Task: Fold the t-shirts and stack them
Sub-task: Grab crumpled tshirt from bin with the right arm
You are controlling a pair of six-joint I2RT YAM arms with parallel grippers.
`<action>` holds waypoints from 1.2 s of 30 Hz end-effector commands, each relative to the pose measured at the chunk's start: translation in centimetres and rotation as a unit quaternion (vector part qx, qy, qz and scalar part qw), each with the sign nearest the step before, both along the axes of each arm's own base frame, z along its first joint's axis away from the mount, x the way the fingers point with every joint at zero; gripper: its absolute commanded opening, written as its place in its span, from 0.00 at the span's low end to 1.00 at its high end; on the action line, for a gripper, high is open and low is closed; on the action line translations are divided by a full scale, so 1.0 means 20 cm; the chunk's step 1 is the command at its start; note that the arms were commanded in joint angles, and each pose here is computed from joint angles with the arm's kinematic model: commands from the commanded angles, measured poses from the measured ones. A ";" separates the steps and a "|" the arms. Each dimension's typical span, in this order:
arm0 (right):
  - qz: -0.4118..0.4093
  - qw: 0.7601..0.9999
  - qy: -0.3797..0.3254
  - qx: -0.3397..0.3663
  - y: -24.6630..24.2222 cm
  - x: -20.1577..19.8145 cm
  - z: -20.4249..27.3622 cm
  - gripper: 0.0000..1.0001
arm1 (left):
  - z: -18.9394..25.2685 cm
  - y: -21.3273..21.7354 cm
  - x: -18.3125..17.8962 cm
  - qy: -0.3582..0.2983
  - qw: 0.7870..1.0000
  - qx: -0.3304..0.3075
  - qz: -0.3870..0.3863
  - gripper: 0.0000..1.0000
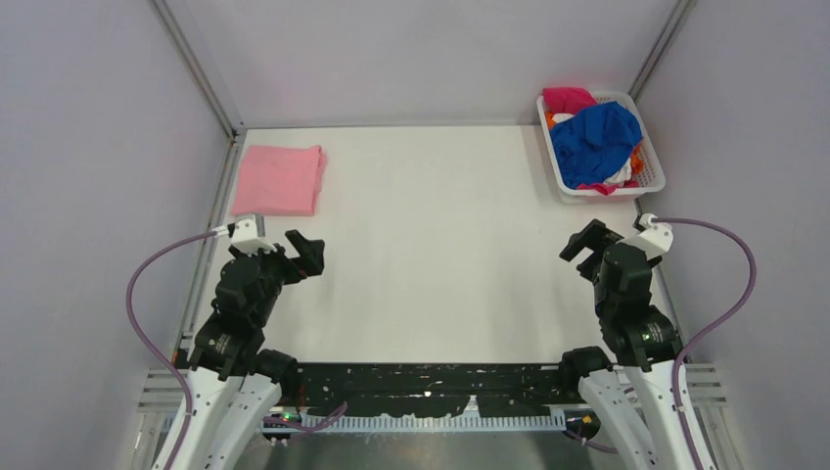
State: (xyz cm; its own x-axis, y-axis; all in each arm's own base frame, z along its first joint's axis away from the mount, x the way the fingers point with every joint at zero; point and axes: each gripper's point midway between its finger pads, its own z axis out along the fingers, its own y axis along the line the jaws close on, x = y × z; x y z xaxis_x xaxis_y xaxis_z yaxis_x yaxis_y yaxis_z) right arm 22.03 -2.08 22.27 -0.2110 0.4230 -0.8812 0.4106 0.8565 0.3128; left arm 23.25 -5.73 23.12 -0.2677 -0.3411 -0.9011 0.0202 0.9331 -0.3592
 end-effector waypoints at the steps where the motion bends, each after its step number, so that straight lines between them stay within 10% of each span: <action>1: 0.036 0.998 -0.048 -0.004 0.05 0.07 0.09 0.96 | 0.05 -0.02 0.01 -0.017 1.000 -0.004 -0.011 1.00; 8: 0.131 0.987 -0.080 -0.038 0.20 0.24 0.19 0.95 | 0.06 -0.09 0.05 -0.031 0.998 -0.003 -0.050 1.00; 17: 0.054 0.997 0.019 -0.060 0.05 0.77 0.16 0.95 | 0.06 -0.09 0.11 -0.036 0.999 -0.001 -0.038 1.00; 26: 0.089 0.990 0.046 0.095 -0.14 1.57 0.04 1.00 | 0.01 -0.06 0.19 -0.011 1.000 0.020 -0.011 1.00; 36: 0.066 0.986 0.053 0.144 -0.24 1.97 -0.19 0.89 | -0.03 -0.03 0.24 0.010 0.999 0.038 0.004 1.00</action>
